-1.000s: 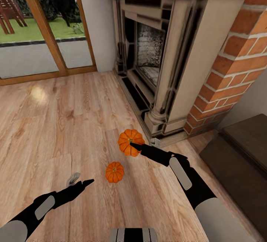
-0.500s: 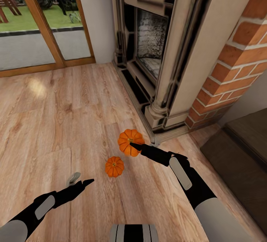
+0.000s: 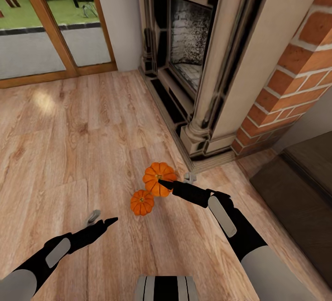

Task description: Place each of the two pumpkins and all three candles from the living room inside a cabinet in the living room (use any cabinet), then make sure every cabinet is closed, and position the cauldron so it is next to a table in the living room.

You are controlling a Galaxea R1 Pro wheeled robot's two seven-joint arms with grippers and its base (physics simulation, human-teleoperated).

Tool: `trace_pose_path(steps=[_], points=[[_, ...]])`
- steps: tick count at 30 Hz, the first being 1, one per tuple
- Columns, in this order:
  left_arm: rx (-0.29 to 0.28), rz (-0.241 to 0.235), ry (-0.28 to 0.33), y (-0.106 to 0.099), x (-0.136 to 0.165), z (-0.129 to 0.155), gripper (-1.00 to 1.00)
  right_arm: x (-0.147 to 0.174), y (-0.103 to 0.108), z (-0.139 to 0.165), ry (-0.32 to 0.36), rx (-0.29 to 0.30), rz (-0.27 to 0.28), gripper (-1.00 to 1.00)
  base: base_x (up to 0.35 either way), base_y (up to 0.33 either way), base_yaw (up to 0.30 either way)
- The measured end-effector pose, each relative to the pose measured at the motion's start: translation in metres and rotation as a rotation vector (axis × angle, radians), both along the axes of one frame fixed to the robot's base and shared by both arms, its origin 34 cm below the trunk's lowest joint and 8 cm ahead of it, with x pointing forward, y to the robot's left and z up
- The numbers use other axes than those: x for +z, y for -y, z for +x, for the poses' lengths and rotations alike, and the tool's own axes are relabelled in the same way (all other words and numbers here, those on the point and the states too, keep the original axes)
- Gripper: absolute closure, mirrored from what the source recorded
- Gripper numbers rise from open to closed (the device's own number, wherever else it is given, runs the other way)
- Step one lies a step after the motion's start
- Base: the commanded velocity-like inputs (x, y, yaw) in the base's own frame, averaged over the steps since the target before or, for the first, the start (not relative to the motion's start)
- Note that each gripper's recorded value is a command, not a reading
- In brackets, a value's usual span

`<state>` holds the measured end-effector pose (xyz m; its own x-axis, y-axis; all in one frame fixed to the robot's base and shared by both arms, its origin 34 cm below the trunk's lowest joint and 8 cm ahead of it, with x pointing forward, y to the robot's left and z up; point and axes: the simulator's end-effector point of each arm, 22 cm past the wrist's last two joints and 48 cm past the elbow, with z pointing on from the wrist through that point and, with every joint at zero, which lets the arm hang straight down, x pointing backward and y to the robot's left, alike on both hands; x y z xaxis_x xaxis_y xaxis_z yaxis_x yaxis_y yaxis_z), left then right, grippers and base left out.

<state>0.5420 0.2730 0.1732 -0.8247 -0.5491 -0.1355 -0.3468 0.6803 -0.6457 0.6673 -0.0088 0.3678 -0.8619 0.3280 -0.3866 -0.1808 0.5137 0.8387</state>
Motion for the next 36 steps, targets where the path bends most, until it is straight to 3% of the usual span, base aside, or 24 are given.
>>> trace_pose_path(steps=[17,25,36], points=[[-0.043,-0.046,0.087,0.012,0.024,0.023,-1.00,-0.002,-0.006,-0.008,-0.005,0.018,-0.001,1.00,0.000,0.000,0.000],[-0.046,-0.054,0.066,0.015,0.013,0.017,-1.00,-0.019,-0.007,-0.012,-0.031,0.021,0.000,1.00,0.000,0.000,0.000],[-0.063,-0.137,0.074,0.030,0.007,0.011,-1.00,-0.045,-0.007,-0.019,-0.072,0.021,0.000,1.00,0.000,0.000,0.000]])
